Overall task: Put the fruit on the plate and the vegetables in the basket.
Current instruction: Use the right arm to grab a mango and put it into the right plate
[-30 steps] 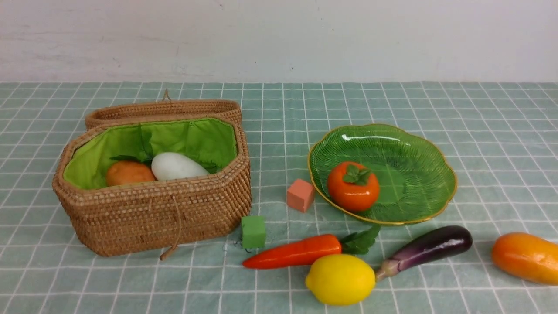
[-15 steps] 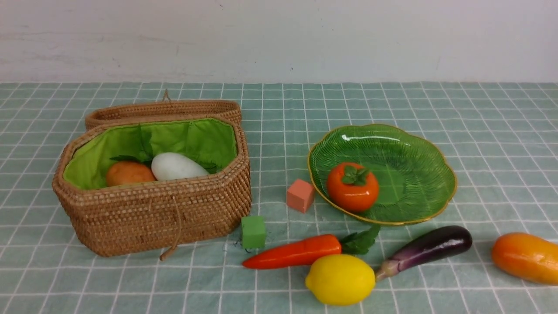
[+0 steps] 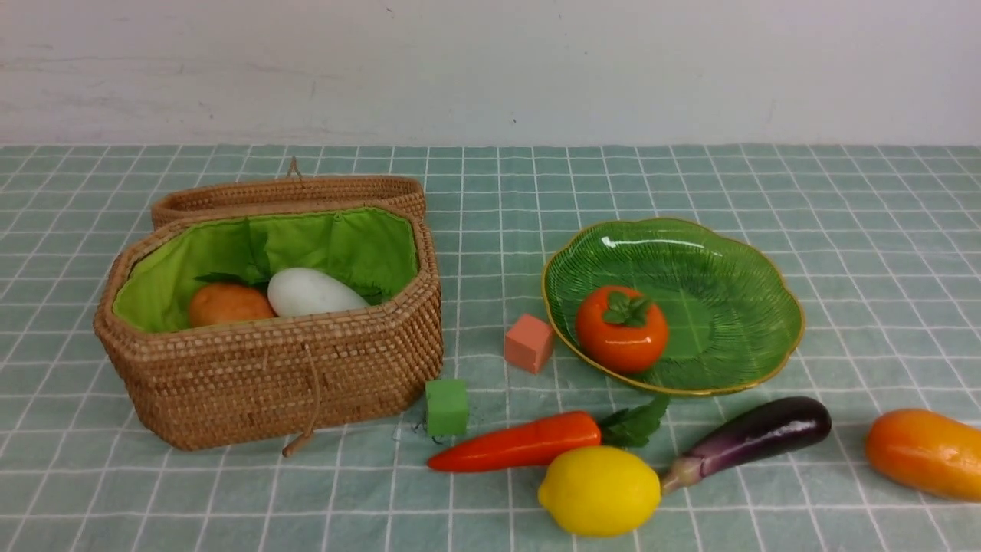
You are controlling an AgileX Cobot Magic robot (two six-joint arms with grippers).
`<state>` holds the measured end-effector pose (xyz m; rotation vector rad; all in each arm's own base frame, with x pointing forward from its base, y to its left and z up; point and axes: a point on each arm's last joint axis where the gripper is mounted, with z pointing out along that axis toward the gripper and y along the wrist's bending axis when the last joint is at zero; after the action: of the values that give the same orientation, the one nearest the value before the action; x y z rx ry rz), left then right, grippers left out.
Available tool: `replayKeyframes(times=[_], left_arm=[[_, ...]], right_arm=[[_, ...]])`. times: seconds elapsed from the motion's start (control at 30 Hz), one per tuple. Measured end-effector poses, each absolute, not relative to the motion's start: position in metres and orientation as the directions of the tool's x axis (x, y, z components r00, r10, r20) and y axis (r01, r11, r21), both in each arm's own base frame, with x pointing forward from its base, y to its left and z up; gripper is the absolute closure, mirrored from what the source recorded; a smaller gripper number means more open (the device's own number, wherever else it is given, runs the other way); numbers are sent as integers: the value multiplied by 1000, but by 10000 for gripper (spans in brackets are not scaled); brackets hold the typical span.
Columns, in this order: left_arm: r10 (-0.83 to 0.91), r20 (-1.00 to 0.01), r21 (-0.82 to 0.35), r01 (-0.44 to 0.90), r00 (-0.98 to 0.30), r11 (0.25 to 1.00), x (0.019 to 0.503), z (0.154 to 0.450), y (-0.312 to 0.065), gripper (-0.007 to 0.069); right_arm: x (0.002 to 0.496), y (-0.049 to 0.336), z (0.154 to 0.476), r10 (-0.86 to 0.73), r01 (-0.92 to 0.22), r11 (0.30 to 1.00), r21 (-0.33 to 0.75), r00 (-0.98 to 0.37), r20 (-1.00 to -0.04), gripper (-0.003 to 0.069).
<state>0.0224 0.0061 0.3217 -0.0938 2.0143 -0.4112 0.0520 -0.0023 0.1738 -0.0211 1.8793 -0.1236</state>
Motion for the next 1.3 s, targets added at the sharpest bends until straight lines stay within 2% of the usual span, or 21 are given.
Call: replayKeyframes(times=[0.07, 0.17, 0.3, 0.33, 0.53, 0.77, 1.3], left_arm=[[-253, -875, -323, 109, -412, 940, 25, 321, 5, 638], [-260, -928, -289, 75, -266, 954, 31, 315, 2, 638], [-244, -952, -253, 25, -187, 967, 38, 296, 0, 638], [-244, -952, -251, 19, -185, 968, 38, 293, 0, 638], [-240, -938, -239, -36, -252, 970, 42, 222, 0, 635], [-235, -918, -233, -45, -319, 972, 52, 171, -1, 628], [-231, -922, -230, -42, -310, 972, 52, 170, -1, 614]], right_arm=[[52, -2, 174, -77, 48, 994, -96, -307, -948, 418], [52, -2, 174, -77, 48, 994, -96, -307, -948, 418], [52, -2, 174, -77, 48, 994, -96, -307, -948, 418], [52, -2, 174, -77, 48, 994, -96, -307, -948, 418], [52, -2, 174, -77, 48, 994, -96, -307, -948, 418], [52, -2, 174, -77, 48, 994, -96, -307, -948, 418], [52, -2, 174, -77, 48, 994, -96, -307, -948, 418]])
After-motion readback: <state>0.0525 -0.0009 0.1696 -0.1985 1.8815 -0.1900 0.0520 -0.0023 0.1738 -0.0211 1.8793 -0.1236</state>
